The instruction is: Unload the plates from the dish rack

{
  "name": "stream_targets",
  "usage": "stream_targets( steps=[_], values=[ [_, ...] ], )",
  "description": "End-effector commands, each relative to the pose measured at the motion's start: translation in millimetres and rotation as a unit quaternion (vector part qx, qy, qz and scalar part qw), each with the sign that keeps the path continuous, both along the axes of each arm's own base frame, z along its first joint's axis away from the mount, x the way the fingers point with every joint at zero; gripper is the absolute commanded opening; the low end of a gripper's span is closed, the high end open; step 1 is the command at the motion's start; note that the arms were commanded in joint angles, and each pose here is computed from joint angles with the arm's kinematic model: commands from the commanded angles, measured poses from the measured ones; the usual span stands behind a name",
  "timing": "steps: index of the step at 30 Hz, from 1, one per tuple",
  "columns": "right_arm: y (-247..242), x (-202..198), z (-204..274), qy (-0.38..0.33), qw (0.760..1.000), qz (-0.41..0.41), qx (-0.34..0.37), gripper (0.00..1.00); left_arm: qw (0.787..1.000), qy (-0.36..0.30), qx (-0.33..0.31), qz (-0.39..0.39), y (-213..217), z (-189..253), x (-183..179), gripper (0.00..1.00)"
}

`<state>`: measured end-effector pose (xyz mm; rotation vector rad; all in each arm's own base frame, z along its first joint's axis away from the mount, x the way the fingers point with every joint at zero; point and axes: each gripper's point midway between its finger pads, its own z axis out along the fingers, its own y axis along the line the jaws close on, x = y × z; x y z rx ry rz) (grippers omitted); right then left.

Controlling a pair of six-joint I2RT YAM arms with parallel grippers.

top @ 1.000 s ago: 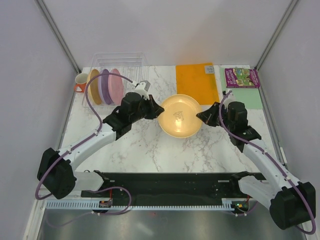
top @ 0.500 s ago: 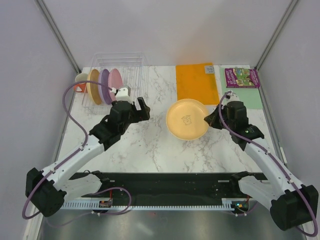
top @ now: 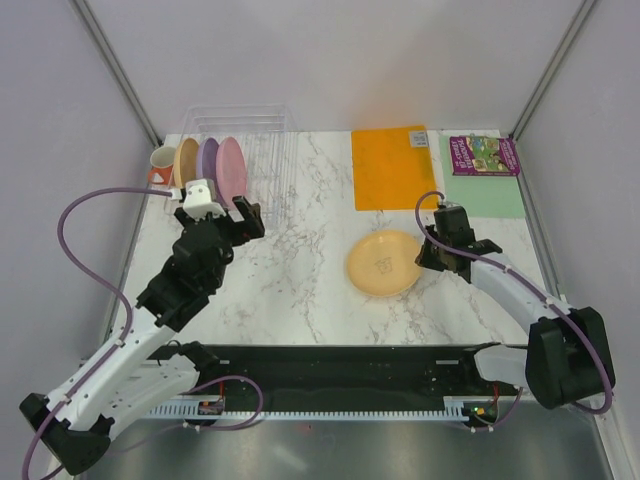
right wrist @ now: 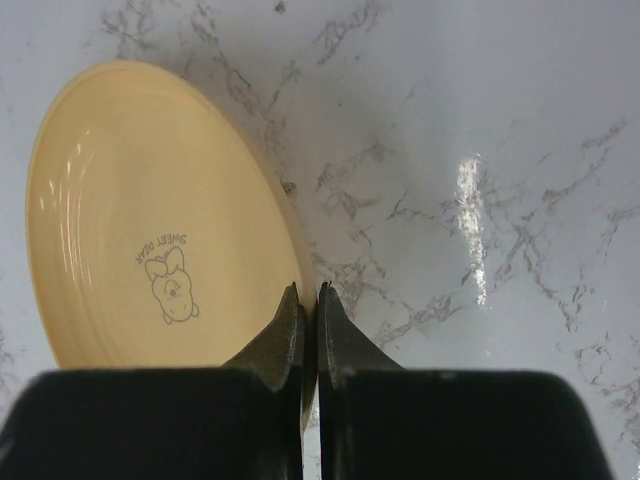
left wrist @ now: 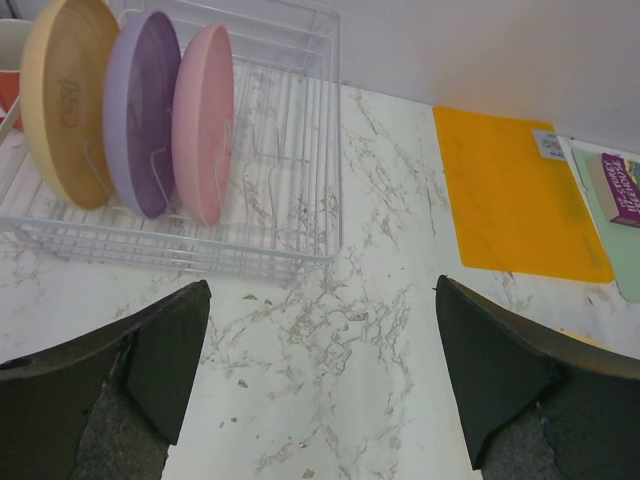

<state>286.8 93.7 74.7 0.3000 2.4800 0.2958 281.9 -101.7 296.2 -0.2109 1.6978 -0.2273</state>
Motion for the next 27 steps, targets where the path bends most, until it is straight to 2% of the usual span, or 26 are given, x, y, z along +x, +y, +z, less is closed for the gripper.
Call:
stream_targets(
  steps=[1,4,5,6,7,10,13,17,21,22,25,27],
  values=[
    [-12,-1,-15,0.020,0.999,-0.024,-0.028,0.00,0.999,-0.004,0.040,0.035,16,1,4,1.00],
    [-12,-2,-21,0.031,0.999,-0.024,-0.033,0.01,0.998,-0.003,0.047,0.046,20,5,5,1.00],
    [-11,-2,-22,0.035,0.999,-0.023,-0.032,0.11,0.997,-0.003,0.049,0.051,21,6,6,1.00],
    [-10,-3,-23,0.037,0.999,-0.021,-0.030,0.25,0.997,-0.004,0.052,0.054,22,7,7,1.00],
    [-10,-3,-23,0.039,0.999,-0.021,-0.029,0.46,0.997,-0.004,0.054,0.058,24,9,7,1.00],
    [-18,-5,-22,0.034,0.998,-0.035,-0.044,0.76,0.996,0.000,0.067,0.064,26,9,11,1.00],
    [-33,-3,-8,0.014,0.995,-0.061,-0.071,0.75,0.992,0.012,0.091,0.090,35,4,19,1.00],
    [-57,-1,42,-0.054,0.987,-0.104,-0.108,0.76,0.983,0.026,0.117,0.135,62,2,39,1.00],
    [-61,-3,91,-0.128,0.981,-0.109,-0.093,0.78,0.974,0.039,0.134,0.178,94,1,73,1.00],
    [-59,-5,102,-0.146,0.980,-0.106,-0.082,0.79,0.971,0.050,0.152,0.176,94,-3,87,1.00],
    [-57,-5,114,-0.159,0.979,-0.102,-0.073,0.80,0.972,0.058,0.153,0.166,92,-7,117,1.00],
    [-56,-3,118,-0.161,0.979,-0.099,-0.075,0.80,0.975,0.064,0.156,0.145,83,-11,133,0.95]
  ],
)
